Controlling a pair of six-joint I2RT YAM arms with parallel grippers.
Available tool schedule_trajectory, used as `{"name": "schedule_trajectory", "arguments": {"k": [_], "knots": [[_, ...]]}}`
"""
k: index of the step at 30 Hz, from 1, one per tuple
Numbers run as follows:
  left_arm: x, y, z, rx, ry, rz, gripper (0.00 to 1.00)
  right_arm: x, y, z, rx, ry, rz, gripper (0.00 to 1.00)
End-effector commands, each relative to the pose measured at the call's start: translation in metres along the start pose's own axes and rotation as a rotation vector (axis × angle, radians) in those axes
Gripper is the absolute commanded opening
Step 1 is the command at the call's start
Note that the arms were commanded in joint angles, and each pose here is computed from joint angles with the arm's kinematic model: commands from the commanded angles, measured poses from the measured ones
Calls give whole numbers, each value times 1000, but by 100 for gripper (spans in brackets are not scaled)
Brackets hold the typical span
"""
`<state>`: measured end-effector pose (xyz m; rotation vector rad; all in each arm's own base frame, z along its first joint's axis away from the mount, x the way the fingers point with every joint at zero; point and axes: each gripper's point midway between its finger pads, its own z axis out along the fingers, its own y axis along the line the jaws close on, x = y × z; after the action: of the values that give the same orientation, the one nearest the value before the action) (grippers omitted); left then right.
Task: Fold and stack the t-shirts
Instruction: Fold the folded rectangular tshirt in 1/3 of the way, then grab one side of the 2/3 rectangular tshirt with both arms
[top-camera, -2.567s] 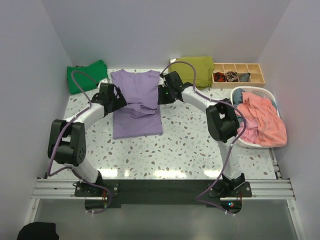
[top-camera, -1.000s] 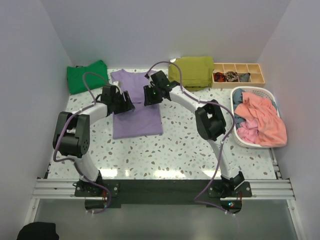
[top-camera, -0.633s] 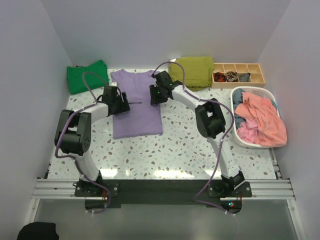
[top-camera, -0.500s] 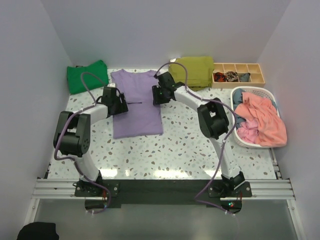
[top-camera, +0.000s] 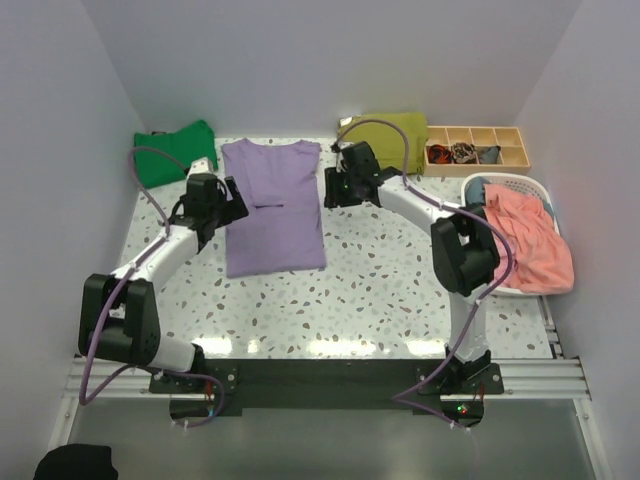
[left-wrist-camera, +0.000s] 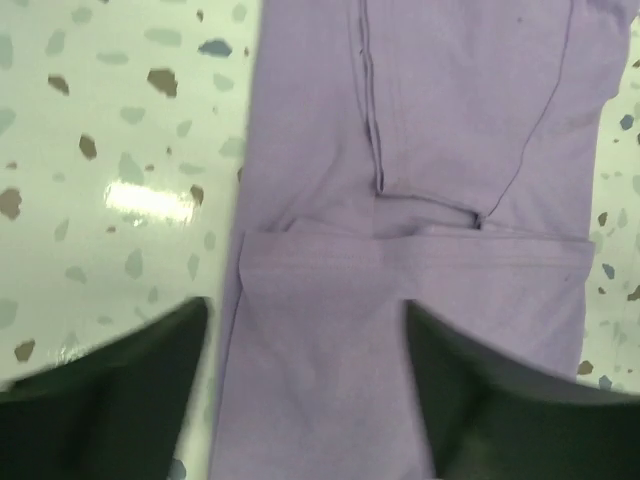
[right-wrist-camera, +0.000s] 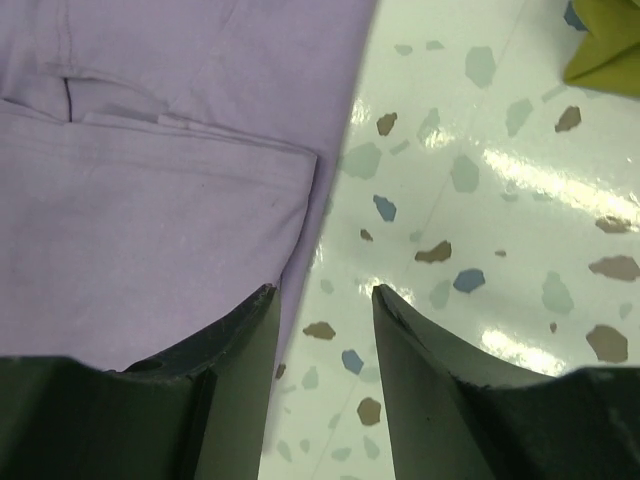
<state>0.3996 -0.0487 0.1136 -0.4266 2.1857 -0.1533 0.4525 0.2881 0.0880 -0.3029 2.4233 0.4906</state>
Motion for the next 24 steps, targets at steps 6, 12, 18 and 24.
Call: {"name": "schedule_trajectory", "arguments": {"k": [6,12,18,24], "knots": [[47,40,-27,-127,132,-109,100,42,0,-36,-57,36,33,46],[50,73,-45,-202,116,-180,100,64,2,-44,-89,66,51,46],[88,83,-36,-130,246,-241,100,80,22,-48,-191,113,104,46],[105,75,-39,-41,251,-272,100,104,42,-47,-259,173,121,46]]}}
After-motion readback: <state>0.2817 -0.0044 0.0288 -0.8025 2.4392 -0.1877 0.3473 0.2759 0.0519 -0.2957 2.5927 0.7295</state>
